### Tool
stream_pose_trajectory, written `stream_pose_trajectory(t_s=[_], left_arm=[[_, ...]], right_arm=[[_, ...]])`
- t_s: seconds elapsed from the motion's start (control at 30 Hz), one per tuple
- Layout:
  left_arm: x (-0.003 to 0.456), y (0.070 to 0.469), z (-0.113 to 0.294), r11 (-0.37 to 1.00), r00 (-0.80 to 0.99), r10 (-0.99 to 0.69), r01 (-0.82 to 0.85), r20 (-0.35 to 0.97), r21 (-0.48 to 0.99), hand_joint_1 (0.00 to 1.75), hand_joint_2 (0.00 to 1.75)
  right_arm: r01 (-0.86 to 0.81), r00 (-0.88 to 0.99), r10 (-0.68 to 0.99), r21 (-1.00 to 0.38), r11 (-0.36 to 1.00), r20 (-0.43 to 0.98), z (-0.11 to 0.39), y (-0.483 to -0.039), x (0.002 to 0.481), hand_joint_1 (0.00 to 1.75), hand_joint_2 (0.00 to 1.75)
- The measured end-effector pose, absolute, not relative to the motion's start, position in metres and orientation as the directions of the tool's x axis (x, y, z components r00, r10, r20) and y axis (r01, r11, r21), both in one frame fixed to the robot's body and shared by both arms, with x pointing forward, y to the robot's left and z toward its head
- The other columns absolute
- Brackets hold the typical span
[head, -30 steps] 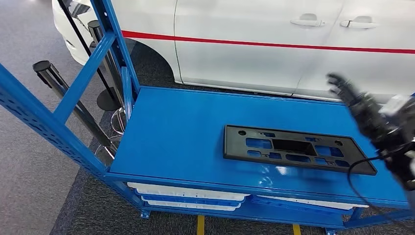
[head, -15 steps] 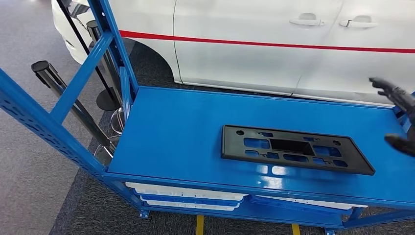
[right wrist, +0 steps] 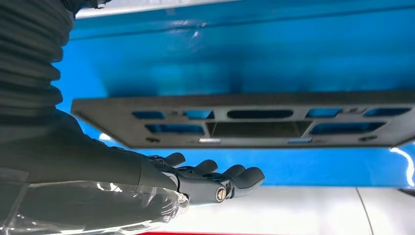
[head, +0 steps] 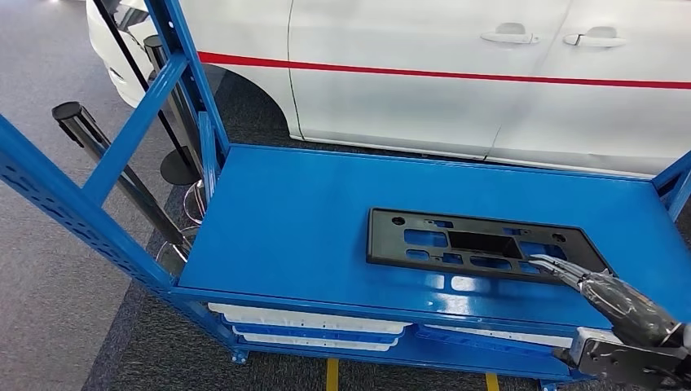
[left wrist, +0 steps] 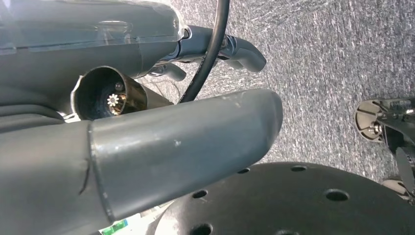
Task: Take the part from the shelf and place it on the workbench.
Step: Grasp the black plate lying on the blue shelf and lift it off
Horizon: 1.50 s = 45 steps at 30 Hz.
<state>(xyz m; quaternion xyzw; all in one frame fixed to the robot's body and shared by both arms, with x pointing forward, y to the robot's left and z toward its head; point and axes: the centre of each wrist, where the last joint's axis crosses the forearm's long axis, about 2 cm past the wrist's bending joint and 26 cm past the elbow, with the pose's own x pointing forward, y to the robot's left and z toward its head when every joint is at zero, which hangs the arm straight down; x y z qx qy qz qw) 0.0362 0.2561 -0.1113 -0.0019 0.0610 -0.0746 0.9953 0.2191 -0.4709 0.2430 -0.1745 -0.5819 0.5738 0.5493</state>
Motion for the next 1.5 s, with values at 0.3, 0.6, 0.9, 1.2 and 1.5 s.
stream_pose_trajectory(t_s=[0.3,0.6,0.9,1.2,1.5], left_arm=[[0.036,0.256,-0.111,0.987,0.980,-0.159,0.158,-0.119,-0.013,0.00,0.00],[0.036,0.255,-0.111,0.987,0.982,-0.158,0.156,-0.107,-0.021,0.00,0.00],[0.038,0.223,-0.108,0.976,0.976,-0.210,0.212,0.050,-0.051,0.00,0.00],[0.038,0.208,-0.106,0.971,0.973,-0.219,0.224,0.071,-0.079,0.00,0.00],[0.038,0.208,-0.106,0.973,0.976,-0.206,0.212,0.076,-0.088,0.00,0.00]], right_arm=[[-0.422,-0.361,0.851,-0.881,0.215,0.381,0.218,-0.456,0.215,0.00,1.75],[-0.285,-0.371,0.882,-0.940,0.188,0.289,0.188,-0.441,0.214,0.00,1.75],[0.113,-0.257,0.966,-0.991,0.072,0.041,0.134,-0.396,0.230,0.00,1.75],[0.203,-0.127,0.988,-0.973,0.111,0.087,0.091,-0.379,0.263,0.00,1.75],[0.204,-0.037,0.995,-0.974,0.103,0.098,0.075,-0.387,0.279,0.00,1.75]])
